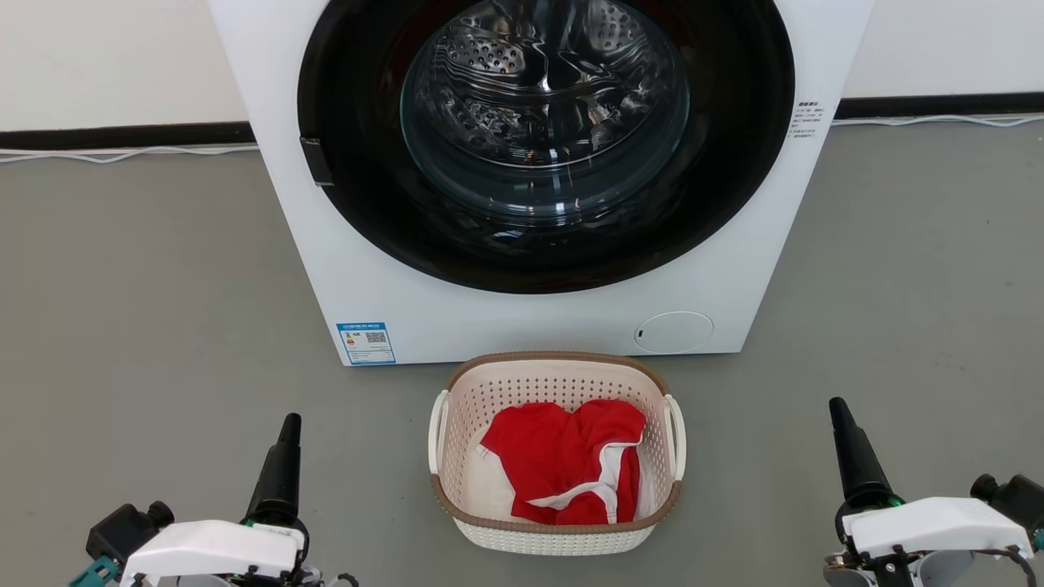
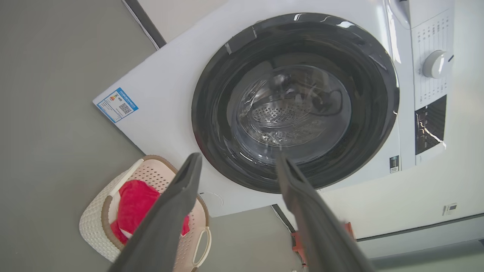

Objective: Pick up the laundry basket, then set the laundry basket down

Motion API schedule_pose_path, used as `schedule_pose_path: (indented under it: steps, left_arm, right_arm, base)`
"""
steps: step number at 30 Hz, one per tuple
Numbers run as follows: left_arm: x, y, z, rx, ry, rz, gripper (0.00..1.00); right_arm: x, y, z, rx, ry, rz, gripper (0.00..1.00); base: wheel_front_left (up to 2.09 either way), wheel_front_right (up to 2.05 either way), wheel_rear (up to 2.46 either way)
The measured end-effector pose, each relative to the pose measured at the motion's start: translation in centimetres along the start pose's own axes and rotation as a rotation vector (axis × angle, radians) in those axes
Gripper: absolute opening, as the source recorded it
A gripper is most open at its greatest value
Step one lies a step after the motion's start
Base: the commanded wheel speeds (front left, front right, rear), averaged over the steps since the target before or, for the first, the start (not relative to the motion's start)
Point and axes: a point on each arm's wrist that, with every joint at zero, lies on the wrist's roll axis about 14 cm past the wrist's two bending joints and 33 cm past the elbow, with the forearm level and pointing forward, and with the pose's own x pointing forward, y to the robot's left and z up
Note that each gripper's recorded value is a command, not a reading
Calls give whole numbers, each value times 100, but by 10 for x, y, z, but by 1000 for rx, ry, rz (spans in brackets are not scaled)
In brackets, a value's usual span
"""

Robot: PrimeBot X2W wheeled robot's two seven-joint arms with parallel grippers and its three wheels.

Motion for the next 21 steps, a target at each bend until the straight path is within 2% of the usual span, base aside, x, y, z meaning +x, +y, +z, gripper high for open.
schedule_pose_path:
  steps: [6,21]
  left_arm:
    - [-1,0,-1,115,0,-3,100]
    - [-3,-3,-1,340,-11,-17,100]
  right_arm:
    - [0,0,0,-118,-2,2,100]
    - [-1,0,0,-321,-8,12,100]
  base:
    - [0,0,0]
    - [0,0,0]
